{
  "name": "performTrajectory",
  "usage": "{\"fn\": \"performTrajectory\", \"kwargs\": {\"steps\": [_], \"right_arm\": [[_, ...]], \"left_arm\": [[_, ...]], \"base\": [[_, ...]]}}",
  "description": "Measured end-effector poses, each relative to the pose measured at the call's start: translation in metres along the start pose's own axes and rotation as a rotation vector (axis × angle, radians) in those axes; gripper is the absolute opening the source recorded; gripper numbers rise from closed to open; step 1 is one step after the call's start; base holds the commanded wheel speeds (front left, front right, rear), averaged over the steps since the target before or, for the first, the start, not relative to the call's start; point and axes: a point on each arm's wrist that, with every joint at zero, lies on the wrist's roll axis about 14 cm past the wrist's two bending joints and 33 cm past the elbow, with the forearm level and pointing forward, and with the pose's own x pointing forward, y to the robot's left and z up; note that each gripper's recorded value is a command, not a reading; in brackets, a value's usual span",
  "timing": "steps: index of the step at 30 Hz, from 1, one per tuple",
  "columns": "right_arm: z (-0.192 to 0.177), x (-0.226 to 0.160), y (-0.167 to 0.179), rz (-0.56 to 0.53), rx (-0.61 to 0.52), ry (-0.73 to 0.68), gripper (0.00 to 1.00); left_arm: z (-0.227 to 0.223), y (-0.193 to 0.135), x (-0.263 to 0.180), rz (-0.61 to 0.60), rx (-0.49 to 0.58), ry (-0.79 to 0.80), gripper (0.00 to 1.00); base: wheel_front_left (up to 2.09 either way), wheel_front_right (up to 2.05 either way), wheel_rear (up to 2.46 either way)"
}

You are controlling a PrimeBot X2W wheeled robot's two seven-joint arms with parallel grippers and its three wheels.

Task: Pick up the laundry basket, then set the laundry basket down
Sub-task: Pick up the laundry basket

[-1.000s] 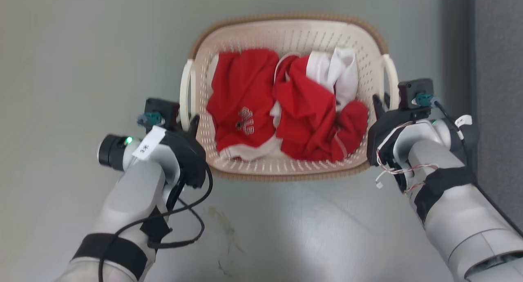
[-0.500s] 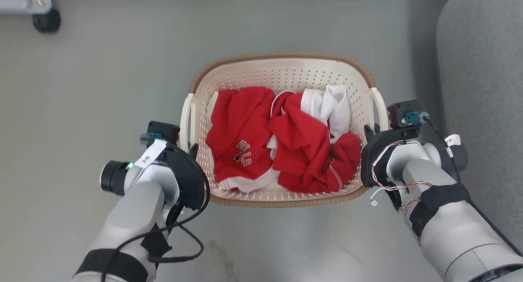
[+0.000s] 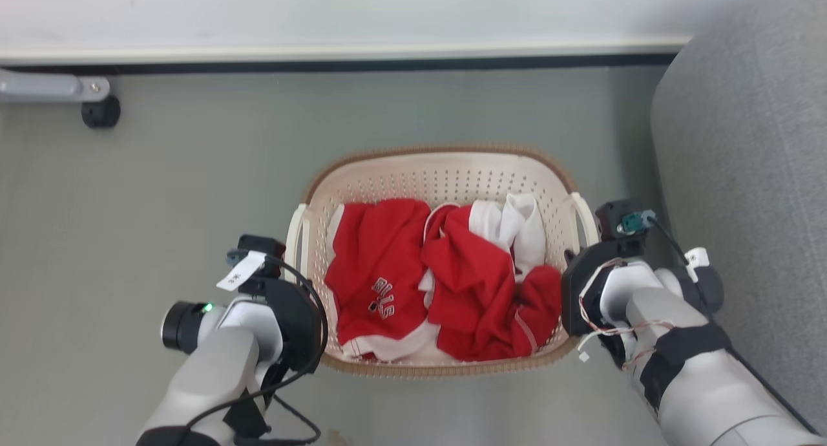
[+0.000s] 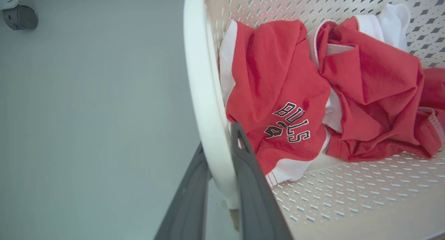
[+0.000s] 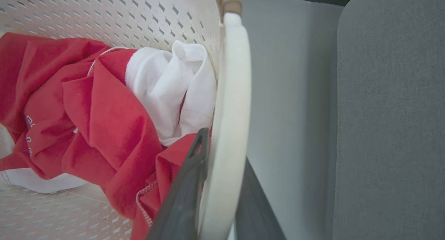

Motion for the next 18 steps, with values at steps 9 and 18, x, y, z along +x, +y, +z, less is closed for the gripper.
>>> {"fn": "performTrajectory", "kwargs": {"steps": [9,18], "right_arm": [[-0.008,-0.024,0.005,-0.003,0.01,0.027,0.0],[-0.015,-0.046,0.01,-0.007,0.025,0.043,0.0]], "left_arm": [[-0.009,-0.007,-0.019,-0.002,-0.001,0.014,0.0],[-0.015,-0.013,-0.037,-0.004,0.009,0.023,0.0]], "base": [[0.0,0.0,0.0],[0.0,0.0,0.0]]}}
